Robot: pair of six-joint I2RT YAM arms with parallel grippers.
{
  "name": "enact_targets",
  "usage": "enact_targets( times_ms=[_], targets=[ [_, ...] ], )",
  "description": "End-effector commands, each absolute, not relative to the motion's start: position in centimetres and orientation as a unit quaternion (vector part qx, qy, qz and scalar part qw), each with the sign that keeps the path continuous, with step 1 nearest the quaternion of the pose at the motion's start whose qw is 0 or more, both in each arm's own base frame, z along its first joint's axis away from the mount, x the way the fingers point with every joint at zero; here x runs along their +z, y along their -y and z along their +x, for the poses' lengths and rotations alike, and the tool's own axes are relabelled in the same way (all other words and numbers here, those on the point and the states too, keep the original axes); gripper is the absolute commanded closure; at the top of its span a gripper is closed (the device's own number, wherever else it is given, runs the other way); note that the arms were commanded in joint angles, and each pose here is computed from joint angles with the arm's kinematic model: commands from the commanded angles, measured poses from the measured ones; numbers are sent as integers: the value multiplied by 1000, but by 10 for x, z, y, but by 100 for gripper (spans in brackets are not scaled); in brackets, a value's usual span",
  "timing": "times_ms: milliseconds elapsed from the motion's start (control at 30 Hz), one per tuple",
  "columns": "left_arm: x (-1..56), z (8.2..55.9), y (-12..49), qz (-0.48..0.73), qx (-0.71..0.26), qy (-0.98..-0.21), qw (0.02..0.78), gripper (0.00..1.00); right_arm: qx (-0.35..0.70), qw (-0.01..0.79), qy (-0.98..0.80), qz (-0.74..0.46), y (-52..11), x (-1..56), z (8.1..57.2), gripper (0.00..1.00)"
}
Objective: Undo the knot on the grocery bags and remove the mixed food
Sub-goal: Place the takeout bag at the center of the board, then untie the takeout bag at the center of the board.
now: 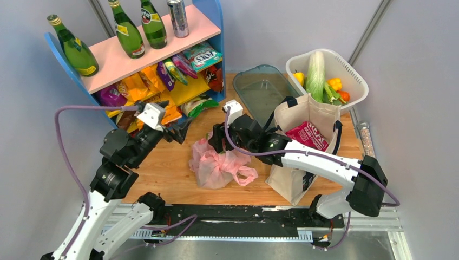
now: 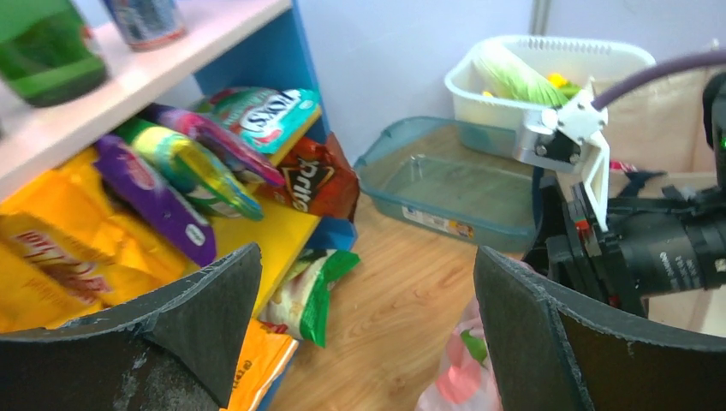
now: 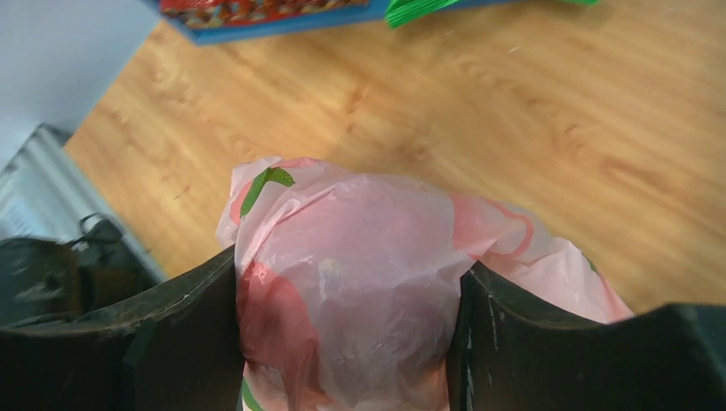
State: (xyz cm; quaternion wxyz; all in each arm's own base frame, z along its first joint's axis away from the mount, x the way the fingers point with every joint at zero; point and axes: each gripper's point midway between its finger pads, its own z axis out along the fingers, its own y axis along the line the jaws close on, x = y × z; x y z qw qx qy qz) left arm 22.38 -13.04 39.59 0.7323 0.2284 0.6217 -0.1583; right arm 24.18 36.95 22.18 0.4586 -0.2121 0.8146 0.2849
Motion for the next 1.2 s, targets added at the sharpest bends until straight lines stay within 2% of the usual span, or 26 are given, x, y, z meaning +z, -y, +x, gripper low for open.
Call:
enact_targets(
  times_ms=[0, 167, 367, 400, 433, 467, 533, 600, 733, 967, 1100, 1167],
  targets=[
    [375, 233, 153, 289, -170, -619, 710, 0, 425, 404, -777, -228, -400, 263, 202, 100],
    [359, 234, 165, 303, -192, -628, 690, 0, 482, 372, -759, -231, -400, 278, 178, 100],
    [350, 237, 172, 314, -200, -636, 676, 0, 352, 411, -829, -140, -373, 213, 236, 99],
    [347, 237, 175, 319, -204, -638, 670, 0, 327, 418, -837, -132, -368, 205, 246, 91],
    [346, 237, 176, 322, -207, -639, 667, 0, 304, 426, -842, -132, -364, 199, 253, 76],
    [343, 237, 180, 330, -213, -640, 660, 0, 284, 435, -844, -133, -361, 198, 260, 52],
    [339, 236, 185, 341, -223, -643, 648, 0, 262, 453, -840, -142, -355, 208, 267, 16],
    [330, 236, 192, 353, -235, -651, 629, 0, 258, 470, -829, -156, -350, 222, 267, 3],
    [325, 235, 200, 360, -254, -658, 610, 0, 272, 497, -804, -182, -332, 249, 252, 0],
    [310, 227, 200, 334, -280, -693, 574, 0, 320, 490, -773, -244, -310, 242, 206, 0],
    [272, 215, 201, 326, -300, -747, 496, 12, 324, 482, -776, -248, -309, 234, 200, 0],
    [251, 212, 197, 313, -295, -775, 462, 12, 326, 476, -772, -267, -316, 229, 198, 0]
  ],
)
